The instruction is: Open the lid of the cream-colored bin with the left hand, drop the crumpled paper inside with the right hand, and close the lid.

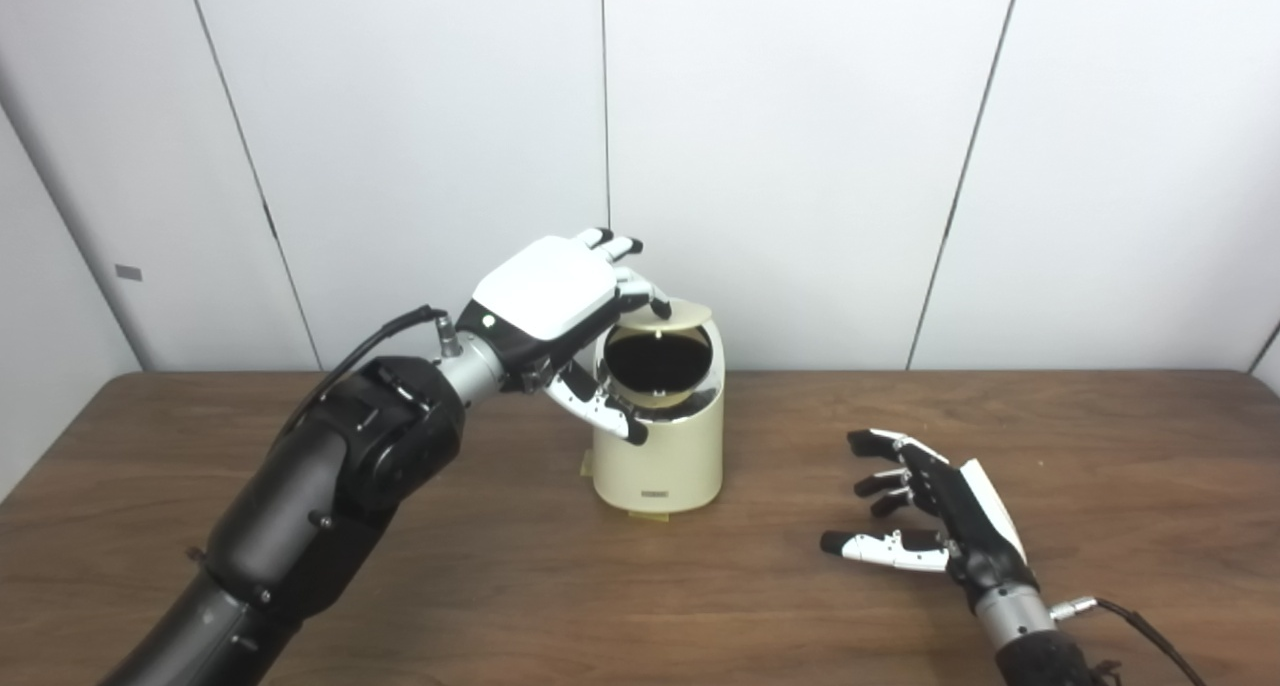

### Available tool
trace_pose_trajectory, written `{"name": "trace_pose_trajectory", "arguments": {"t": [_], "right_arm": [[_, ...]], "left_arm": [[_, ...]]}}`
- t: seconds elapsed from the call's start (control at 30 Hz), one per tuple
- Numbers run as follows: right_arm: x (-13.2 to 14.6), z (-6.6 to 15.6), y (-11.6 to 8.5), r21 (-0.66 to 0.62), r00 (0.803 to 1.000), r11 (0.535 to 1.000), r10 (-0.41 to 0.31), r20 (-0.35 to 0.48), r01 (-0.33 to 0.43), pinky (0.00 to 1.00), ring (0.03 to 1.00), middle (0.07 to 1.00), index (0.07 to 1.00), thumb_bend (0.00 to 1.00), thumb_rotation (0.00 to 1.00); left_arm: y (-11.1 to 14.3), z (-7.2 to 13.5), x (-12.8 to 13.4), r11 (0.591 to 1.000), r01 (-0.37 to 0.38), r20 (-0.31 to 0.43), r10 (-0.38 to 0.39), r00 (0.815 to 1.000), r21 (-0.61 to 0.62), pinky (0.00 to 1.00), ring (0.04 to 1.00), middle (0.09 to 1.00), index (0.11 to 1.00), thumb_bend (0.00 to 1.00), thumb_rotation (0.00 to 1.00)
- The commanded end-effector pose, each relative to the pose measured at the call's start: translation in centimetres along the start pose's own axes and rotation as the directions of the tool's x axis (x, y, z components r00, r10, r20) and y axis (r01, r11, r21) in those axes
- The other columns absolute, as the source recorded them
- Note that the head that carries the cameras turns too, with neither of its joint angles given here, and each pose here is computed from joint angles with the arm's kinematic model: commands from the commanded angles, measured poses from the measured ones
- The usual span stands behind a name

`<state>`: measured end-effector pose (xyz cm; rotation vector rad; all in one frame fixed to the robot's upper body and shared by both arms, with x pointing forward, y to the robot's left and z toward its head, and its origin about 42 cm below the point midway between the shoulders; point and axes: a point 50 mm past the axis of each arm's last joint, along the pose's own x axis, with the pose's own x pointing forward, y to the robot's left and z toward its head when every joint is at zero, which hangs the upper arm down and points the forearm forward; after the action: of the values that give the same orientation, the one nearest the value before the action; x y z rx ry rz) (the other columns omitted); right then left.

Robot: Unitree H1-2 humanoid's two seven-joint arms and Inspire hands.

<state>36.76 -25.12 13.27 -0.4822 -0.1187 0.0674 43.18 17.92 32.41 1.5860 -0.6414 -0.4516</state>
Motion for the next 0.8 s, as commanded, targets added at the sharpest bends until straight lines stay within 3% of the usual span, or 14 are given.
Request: {"name": "trace_pose_trajectory", "arguments": {"t": [0.0, 0.77], "right_arm": [[0.1, 0.4, 0.6, 0.006, 0.999, 0.999, 0.037, 0.000, -0.037, 0.51, 0.624, 0.773, 0.762, 0.79, 0.21], [-0.1, 1.1, 0.8, 0.006, 0.999, 0.999, 0.048, -0.012, -0.048, 0.54, 0.641, 0.790, 0.769, 0.80, 0.24]], "left_arm": [[2.6, -0.4, -0.1, 0.996, -0.065, 0.008, 0.065, 0.998, 0.063, 1.00, 0.960, 0.805, 0.793, 1.00, 0.48], [1.6, 0.7, -1.1, 0.997, 0.030, 0.005, -0.030, 1.000, 0.071, 1.00, 0.950, 0.792, 0.776, 1.00, 0.47]]}}
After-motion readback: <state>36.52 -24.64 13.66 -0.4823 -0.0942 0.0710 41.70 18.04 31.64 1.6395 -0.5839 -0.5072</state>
